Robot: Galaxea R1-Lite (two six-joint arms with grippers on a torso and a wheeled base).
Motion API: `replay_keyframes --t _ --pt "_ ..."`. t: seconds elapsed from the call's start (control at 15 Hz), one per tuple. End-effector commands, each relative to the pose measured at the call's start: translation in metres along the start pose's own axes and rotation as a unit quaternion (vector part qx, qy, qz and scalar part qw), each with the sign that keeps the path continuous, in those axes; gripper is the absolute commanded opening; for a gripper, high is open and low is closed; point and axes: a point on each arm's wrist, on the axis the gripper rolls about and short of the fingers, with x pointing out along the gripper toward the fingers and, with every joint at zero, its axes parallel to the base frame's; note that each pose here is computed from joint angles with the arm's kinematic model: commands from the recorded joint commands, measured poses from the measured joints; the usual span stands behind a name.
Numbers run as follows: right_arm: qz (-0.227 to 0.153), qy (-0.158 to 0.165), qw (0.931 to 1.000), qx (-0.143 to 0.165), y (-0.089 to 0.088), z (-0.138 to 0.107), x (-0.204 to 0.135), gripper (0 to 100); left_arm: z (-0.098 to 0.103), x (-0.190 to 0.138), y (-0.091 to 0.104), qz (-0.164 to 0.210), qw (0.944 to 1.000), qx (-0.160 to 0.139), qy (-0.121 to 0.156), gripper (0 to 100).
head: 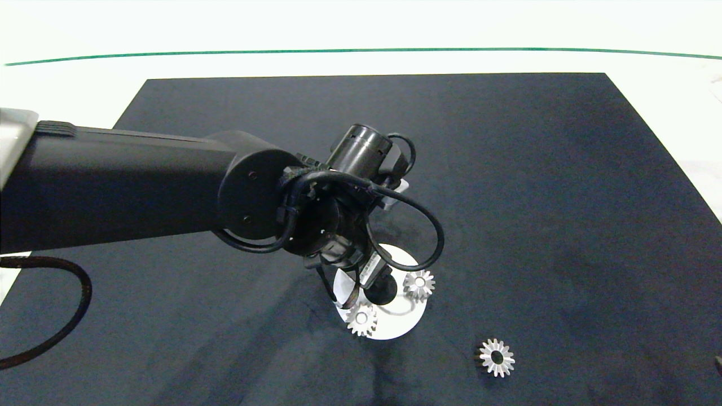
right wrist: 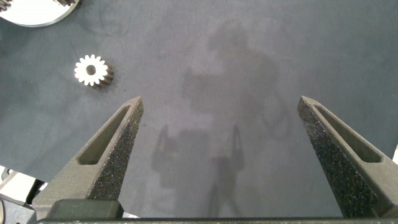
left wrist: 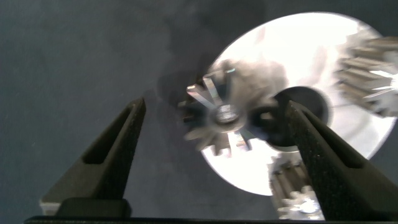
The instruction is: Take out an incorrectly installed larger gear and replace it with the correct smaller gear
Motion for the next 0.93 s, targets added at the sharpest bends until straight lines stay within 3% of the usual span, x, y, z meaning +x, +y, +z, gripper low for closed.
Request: replay_keyframes --t 0.07,0.53,0.73,0.93 --pt "0.001 0.000 1.0000 -0.001 0.0002 -0.0003 -0.0001 100 0.0026 -0.0017 -0.0004 0.001 1.0000 0.001 -0.005 84" --pt "0.003 -0.002 1.0000 -0.001 0.0002 -0.0002 0.0001 100 0.0073 0.0059 -0.0018 0.001 0.9999 0.014 -0.005 71" --pt "0.003 -0.003 1.0000 -0.002 0.0003 -0.0003 -0.0006 100 0.0072 0.0045 -0.0001 -0.002 0.9994 0.026 0.023 65" --pt "0.003 -0.003 1.0000 -0.002 0.0003 -0.0003 -0.0006 100 0.0099 0.0064 0.0002 -0.001 0.9994 0.026 0.024 59"
